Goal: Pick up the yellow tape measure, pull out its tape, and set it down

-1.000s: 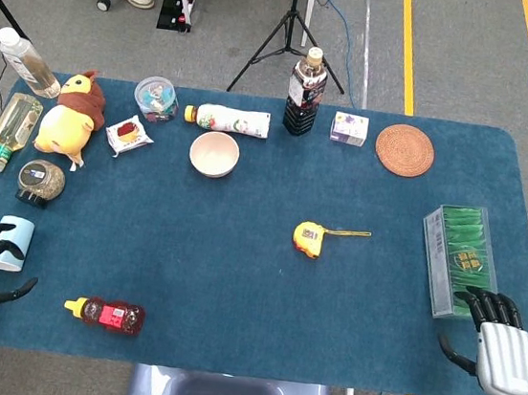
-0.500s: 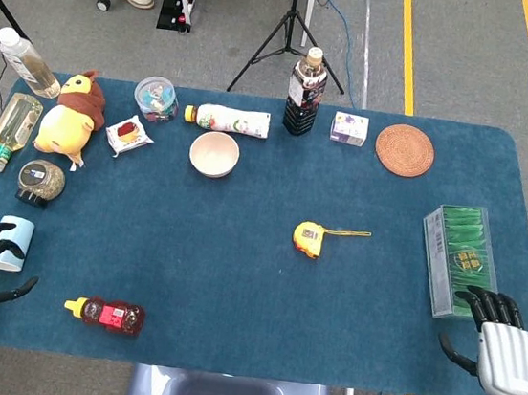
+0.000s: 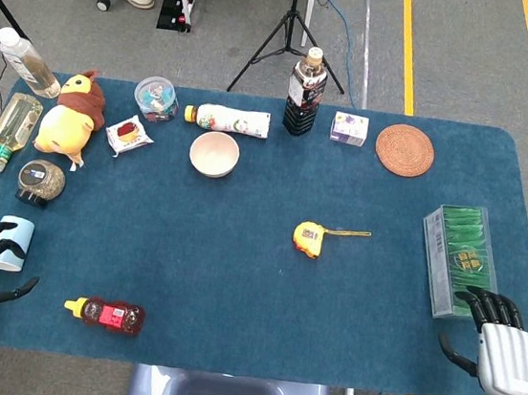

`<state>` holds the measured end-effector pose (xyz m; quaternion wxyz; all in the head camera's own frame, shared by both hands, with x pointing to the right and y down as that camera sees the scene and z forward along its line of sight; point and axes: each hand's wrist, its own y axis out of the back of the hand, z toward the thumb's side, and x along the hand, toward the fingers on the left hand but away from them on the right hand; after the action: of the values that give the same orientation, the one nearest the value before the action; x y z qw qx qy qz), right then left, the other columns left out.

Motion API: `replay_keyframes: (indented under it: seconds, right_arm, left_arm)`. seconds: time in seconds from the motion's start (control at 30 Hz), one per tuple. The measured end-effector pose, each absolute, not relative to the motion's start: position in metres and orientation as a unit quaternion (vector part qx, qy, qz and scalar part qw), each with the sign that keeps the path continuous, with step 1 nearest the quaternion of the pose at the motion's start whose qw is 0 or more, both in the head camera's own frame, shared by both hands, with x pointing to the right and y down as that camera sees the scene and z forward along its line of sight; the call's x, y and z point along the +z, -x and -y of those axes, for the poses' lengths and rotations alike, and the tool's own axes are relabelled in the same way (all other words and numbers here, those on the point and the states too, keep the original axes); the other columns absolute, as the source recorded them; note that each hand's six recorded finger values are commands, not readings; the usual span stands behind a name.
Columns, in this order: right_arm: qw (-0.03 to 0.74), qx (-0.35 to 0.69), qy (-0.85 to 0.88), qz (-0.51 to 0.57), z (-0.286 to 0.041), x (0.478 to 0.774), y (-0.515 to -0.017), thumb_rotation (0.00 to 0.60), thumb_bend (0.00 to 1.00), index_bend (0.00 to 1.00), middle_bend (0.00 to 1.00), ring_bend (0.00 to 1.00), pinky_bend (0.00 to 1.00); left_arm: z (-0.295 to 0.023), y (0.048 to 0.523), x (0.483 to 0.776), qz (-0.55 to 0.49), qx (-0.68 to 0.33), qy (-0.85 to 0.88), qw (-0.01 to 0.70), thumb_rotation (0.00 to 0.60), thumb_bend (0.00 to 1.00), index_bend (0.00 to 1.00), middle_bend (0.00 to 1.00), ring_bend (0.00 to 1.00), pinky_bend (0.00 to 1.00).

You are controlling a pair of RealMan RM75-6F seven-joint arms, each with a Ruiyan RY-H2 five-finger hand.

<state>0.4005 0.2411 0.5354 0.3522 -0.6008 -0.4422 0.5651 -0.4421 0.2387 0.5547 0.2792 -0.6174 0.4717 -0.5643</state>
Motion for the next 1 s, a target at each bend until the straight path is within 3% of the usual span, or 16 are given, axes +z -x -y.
replay_keyframes:
  seconds: [0.57,1.0]
  right_arm:
    - [0.357,0.508,0.659,0.424,-0.209,0.538,-0.376,0.511,0.29,0.26,0.22,0.22,0.21]
    - [0.352,0.452,0.749,0.333,-0.161,0.57,-0.309,0.511,0.29,0.24,0.23,0.21,0.24]
  left_arm:
    - [-0.231,0.434,0.552,-0.466,-0.554,0.629,0.283,0.523,0.16,0.48,0.22,0.1,0.16]
    - [-0.228,0.427,0.562,-0.456,-0.557,0.635,0.28,0.524,0.16,0.48,0.22,0.1,0.16]
